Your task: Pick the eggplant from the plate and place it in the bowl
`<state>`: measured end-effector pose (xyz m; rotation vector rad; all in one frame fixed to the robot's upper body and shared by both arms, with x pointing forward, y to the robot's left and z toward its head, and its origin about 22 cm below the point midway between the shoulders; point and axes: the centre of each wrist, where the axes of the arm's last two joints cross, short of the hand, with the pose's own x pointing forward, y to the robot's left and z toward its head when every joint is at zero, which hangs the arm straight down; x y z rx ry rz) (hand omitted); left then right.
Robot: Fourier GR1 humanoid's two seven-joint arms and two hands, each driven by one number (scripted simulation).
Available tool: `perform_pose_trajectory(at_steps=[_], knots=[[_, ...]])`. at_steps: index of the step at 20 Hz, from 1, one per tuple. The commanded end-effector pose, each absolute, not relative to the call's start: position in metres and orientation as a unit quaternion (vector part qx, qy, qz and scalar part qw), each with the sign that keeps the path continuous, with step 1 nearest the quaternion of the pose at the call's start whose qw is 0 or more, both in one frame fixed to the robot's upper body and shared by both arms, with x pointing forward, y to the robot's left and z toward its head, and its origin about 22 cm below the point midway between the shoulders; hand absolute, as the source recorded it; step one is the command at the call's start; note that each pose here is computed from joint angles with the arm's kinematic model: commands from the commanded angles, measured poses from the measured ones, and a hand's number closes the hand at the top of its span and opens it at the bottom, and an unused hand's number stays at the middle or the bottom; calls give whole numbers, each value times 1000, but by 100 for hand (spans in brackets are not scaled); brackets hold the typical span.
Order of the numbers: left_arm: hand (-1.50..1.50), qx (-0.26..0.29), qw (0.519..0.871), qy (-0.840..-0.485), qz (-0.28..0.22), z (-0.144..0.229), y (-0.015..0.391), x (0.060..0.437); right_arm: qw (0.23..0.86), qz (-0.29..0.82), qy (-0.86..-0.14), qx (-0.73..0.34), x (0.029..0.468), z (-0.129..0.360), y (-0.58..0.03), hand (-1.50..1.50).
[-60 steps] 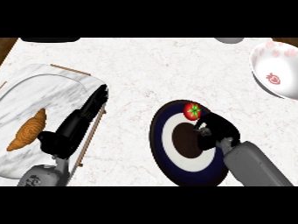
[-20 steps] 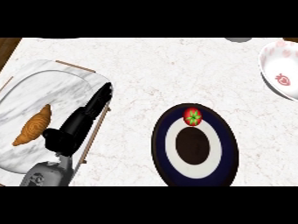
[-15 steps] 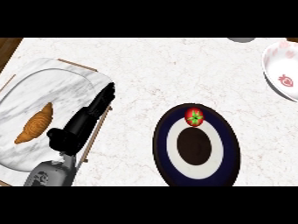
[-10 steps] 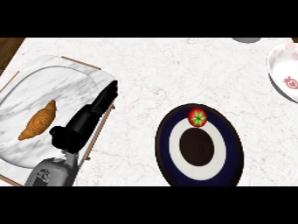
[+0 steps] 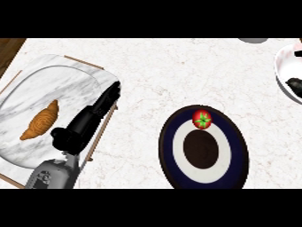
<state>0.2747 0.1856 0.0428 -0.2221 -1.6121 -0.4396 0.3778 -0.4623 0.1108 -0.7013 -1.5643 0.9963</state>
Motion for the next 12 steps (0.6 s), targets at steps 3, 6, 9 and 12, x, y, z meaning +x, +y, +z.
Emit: perform_pose_trajectory(at_steps=[3, 6, 9, 12], knots=[[0, -95, 664, -715, -198, 45, 189, 278, 552, 311, -722, -277, 388, 137, -463, -150], [0, -100, 662, -717, -193, 47, 188, 277, 581, 224, -734, -272, 382, 134, -472, -150], [0, -99, 665, -715, -192, 43, 187, 275, 596, 184, -735, -267, 357, 154, -510, -150], [0, -103, 662, -715, -200, 43, 191, 270, 606, 154, -733, -267, 340, 159, -529, -150]])
